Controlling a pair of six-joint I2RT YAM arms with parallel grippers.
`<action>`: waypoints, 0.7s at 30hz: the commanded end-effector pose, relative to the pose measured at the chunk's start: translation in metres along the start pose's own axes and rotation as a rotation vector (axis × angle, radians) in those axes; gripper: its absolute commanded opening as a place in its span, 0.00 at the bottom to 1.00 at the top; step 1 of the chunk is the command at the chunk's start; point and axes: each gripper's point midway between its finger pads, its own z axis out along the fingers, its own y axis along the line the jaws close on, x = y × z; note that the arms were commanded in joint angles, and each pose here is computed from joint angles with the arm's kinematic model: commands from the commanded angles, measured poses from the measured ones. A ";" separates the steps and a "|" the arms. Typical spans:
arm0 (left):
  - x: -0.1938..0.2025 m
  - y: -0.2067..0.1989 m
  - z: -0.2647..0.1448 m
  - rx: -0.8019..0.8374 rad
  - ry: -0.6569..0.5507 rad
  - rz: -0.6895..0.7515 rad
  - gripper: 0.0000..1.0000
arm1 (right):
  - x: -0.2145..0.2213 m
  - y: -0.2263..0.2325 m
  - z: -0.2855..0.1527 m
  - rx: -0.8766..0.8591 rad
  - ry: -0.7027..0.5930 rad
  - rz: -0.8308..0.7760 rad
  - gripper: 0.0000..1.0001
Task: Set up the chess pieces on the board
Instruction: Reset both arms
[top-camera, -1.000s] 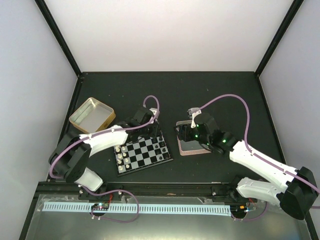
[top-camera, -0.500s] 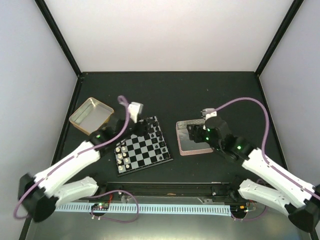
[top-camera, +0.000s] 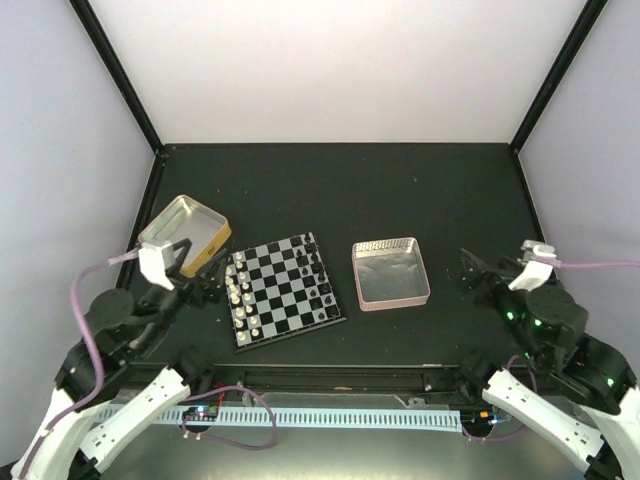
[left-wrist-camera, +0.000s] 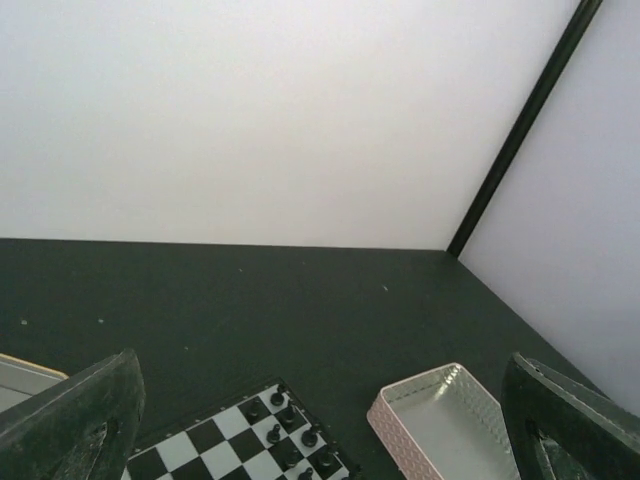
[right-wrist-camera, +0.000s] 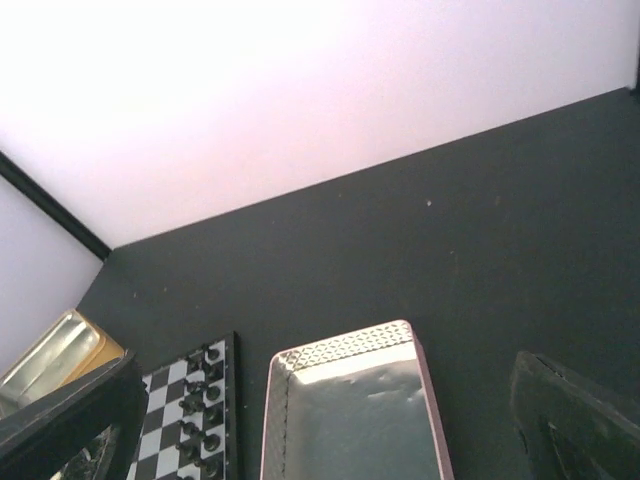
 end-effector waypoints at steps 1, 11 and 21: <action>-0.013 0.017 -0.037 -0.078 0.006 0.025 0.99 | -0.006 -0.031 -0.024 0.099 -0.016 -0.015 1.00; -0.041 0.028 -0.081 -0.114 -0.068 0.024 0.99 | -0.031 -0.038 -0.051 0.081 -0.098 0.004 1.00; -0.055 0.030 -0.097 -0.125 -0.108 0.037 0.99 | -0.041 -0.033 -0.051 0.078 -0.118 0.007 1.00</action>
